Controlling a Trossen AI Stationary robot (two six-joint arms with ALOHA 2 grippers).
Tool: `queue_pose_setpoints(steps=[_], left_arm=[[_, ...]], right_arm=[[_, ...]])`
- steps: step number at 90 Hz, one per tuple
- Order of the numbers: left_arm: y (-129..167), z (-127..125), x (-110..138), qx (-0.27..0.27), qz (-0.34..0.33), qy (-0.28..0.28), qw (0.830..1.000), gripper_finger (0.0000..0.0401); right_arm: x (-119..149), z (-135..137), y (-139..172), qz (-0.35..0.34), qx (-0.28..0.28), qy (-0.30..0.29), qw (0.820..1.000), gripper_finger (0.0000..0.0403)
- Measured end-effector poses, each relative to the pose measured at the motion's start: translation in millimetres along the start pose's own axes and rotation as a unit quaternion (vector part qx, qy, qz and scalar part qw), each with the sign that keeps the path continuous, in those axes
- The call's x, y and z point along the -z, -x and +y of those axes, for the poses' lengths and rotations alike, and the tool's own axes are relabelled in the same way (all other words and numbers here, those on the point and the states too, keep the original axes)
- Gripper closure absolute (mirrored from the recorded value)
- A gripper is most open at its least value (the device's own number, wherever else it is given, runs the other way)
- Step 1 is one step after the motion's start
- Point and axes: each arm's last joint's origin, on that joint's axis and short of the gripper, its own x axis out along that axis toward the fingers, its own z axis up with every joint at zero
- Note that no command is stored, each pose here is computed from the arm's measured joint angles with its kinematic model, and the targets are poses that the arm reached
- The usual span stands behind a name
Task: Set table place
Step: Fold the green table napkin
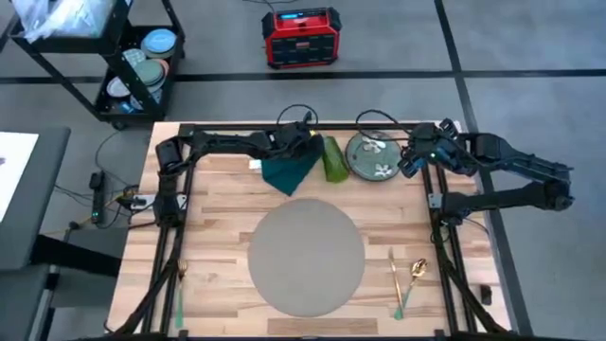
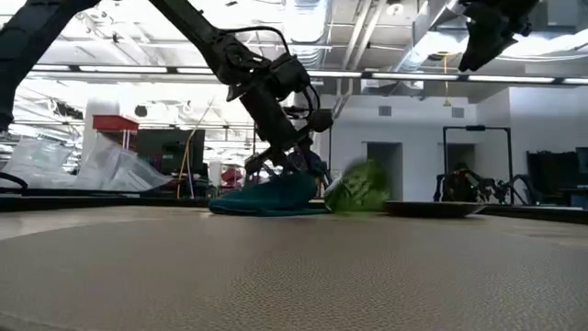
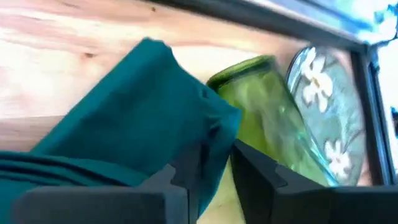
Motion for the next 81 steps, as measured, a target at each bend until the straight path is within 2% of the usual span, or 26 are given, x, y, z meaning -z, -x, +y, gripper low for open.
queue_pose_setpoints(steps=[12,28,53,66,81], left_arm=[[0.1,-0.9,1.6,0.01,0.016,-0.048,0.999,0.0326],[-0.2,0.6,1.0,0.019,0.032,-0.167,0.985,0.0326],[-0.9,6.9,-8.1,0.028,0.061,-0.218,0.974,0.0326],[6.8,3.1,-18.7,0.001,0.079,-0.282,0.956,0.0325],[11.3,-0.3,-31.1,-0.041,0.047,-0.367,0.928,0.0325]], right_arm=[[0.0,0.0,0.0,0.0,0.0,0.0,1.0,0.0167],[0.0,0.0,0.0,0.0,0.0,0.0,1.0,0.0167],[0.0,0.0,0.0,0.0,0.0,0.0,1.0,0.0167],[0.6,0.9,0.0,0.007,-0.016,0.001,1.0,0.0167],[0.7,1.3,0.0,0.01,-0.026,0.0,1.0,0.0167]])
